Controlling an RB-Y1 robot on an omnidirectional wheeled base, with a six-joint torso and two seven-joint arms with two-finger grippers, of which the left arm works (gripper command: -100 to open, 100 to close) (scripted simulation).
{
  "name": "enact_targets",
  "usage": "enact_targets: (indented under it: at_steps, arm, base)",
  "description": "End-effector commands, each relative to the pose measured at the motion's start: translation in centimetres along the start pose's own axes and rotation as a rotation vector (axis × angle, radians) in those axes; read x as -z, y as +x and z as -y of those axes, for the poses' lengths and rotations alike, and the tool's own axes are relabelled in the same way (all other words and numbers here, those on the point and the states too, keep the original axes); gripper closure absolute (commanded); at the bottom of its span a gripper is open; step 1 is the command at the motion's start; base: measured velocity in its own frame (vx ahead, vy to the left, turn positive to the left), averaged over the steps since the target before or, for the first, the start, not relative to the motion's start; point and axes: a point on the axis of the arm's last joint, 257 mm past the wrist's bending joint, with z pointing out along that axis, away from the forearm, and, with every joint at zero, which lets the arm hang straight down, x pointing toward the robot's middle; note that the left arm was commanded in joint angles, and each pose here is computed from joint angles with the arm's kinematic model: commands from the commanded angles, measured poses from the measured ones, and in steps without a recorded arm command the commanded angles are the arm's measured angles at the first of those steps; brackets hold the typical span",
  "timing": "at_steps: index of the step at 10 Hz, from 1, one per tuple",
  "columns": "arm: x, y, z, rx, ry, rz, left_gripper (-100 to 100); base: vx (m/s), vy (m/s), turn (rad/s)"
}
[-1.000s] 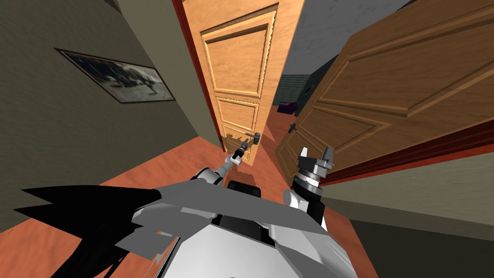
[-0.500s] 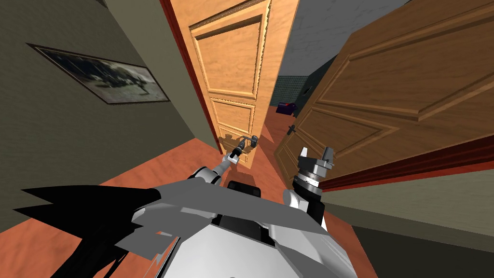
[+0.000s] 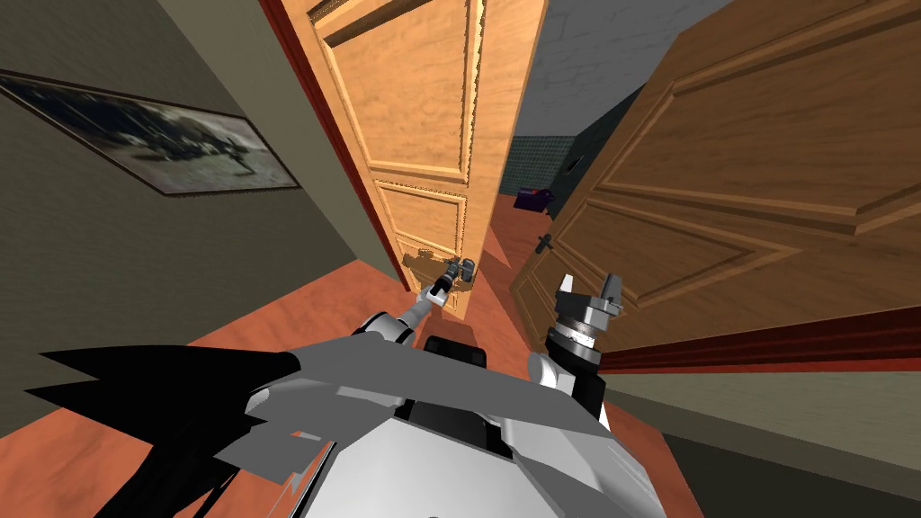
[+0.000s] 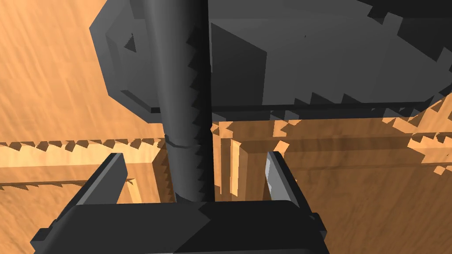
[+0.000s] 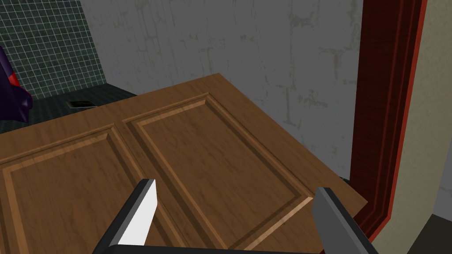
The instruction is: Push the door open
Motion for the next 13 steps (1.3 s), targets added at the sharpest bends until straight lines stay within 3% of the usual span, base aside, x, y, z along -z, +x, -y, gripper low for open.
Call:
enact_targets:
  at_steps: [1,6,7,11,13]
  arm:
    - [0.02,-0.1,0.0,-0.001,0.0,0.001,100]
    - [0.02,-0.1,0.0,-0.001,0.0,0.001,100]
    - [-0.07,-1.7,0.2,-0.011,0.004,0.021,100]
    - [0.09,-3.5,0.2,-0.02,0.002,0.048,100]
    - [0.27,-5.3,0.1,-0.026,0.0,0.074,100]
  base:
    - [-0.007,0.004,0.004]
    - [-0.006,0.004,-0.005]
    - [0.079,-0.052,0.022]
    - [0.13,-0.095,0.036]
    - [0.151,-0.098,0.043]
